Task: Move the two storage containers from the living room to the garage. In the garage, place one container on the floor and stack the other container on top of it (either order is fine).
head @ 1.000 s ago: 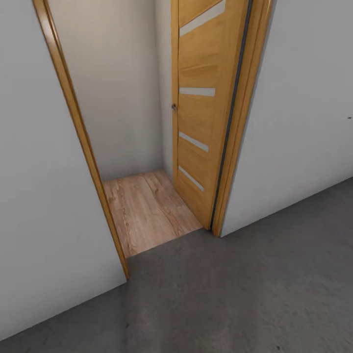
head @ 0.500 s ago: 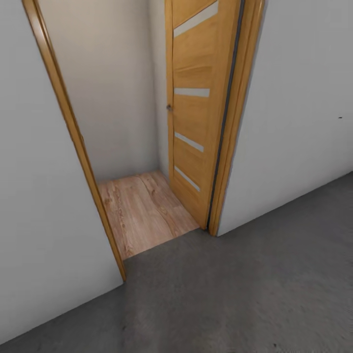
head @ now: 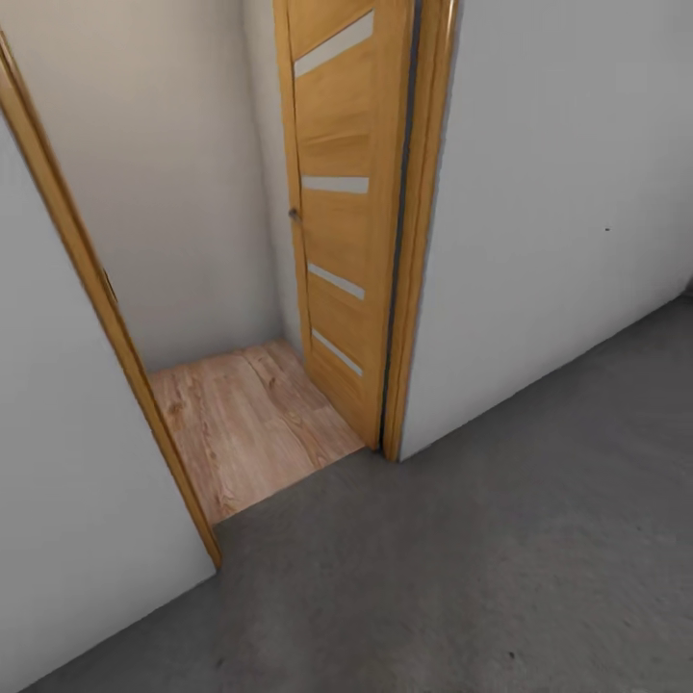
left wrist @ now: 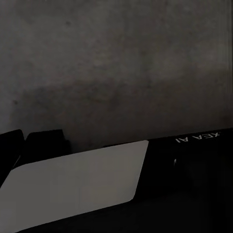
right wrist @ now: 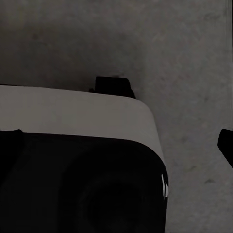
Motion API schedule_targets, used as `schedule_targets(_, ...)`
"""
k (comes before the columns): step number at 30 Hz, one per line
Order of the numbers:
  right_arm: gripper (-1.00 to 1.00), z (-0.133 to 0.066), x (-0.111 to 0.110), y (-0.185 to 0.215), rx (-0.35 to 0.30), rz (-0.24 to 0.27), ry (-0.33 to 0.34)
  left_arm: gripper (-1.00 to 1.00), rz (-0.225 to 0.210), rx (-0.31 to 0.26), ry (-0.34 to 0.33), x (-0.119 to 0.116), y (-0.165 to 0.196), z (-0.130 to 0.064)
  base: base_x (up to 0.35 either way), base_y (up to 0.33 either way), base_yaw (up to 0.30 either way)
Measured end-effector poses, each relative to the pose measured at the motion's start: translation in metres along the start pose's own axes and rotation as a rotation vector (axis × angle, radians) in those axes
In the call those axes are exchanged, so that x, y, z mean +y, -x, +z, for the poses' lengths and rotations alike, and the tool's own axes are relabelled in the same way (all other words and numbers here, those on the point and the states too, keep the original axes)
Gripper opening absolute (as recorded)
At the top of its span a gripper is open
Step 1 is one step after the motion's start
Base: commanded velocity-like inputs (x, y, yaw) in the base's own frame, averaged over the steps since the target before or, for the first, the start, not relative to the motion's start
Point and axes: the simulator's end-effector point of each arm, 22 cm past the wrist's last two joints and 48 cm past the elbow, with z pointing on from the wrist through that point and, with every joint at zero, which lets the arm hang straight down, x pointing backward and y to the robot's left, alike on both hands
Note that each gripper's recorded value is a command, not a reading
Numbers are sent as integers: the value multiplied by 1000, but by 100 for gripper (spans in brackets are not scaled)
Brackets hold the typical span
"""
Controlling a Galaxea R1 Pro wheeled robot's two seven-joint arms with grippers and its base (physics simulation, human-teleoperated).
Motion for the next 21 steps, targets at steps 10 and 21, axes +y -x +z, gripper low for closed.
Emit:
schedule_targets(10, 100, 0, 0, 1, -4, -1, 0, 100, -4, 5, 11, 8, -1, -1, 120, 0, -50)
schedule_targets(21, 100, 0, 0, 3, -10, -1, 1, 100, -11, 6, 16, 10, -1, -2, 242, 0, -1)
